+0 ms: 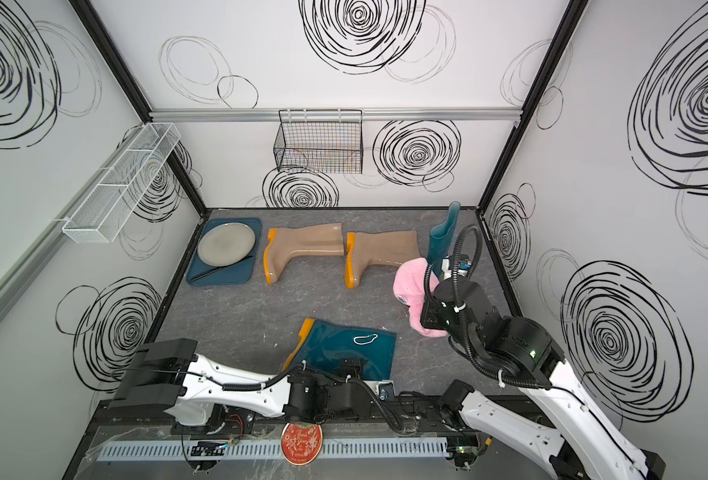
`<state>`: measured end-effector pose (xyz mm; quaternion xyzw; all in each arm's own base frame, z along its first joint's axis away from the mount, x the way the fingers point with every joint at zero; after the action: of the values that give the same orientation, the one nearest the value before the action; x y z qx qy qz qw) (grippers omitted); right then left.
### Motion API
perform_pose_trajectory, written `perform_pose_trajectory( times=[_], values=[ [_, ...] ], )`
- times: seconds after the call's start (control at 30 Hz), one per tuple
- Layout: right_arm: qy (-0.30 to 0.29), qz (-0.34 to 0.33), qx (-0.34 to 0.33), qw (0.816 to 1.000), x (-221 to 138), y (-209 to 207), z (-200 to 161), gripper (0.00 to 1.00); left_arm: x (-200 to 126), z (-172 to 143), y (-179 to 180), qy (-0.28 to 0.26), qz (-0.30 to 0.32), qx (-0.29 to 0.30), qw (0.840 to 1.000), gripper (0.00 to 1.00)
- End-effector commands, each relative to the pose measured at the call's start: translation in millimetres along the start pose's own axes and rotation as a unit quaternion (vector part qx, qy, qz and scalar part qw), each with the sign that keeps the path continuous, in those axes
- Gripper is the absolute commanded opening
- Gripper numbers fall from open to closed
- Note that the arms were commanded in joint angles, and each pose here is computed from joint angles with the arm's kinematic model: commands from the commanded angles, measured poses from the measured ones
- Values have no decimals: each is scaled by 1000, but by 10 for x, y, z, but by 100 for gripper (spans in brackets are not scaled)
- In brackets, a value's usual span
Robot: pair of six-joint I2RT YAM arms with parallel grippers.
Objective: Wipe the rubber boots with a cloth
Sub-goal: Wipe the dirt off the rubber boot, then adjust the rubber boot at the center of the board.
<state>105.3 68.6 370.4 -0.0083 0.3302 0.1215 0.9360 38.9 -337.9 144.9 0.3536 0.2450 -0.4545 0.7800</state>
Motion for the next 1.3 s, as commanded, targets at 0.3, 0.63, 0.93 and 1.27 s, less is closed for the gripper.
perform_pose_trajectory(
  times=[0.3, 0.63, 0.93, 1.27],
  values=[
    [-18, 0, -6, 1000, -20, -49, -26, 0, 287, 59, -200, 21, 15, 90, 996, 79],
    [-20, -9, -5, 1000, -22, -86, -66, 0, 455, 104, -93, 40, 12, 81, 996, 48],
    [-19, -13, -12, 1000, -9, -82, -43, 0, 580, -42, -208, 78, -16, 93, 992, 52],
    [-19, -10, -7, 1000, -14, -84, -37, 0, 699, -34, -67, 92, -10, 60, 994, 23]
  ],
)
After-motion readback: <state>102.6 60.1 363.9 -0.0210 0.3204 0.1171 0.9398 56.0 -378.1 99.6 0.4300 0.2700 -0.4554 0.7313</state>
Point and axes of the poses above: each gripper's point midway between its finger pads, its own x axis out along the fingers, its own y axis along the line the jaws close on, z = x × y, the point moved 10 cm from there along -x, back along the fingers, and after that the axes turned 14 degrees about -x, right-handed, at the moved point
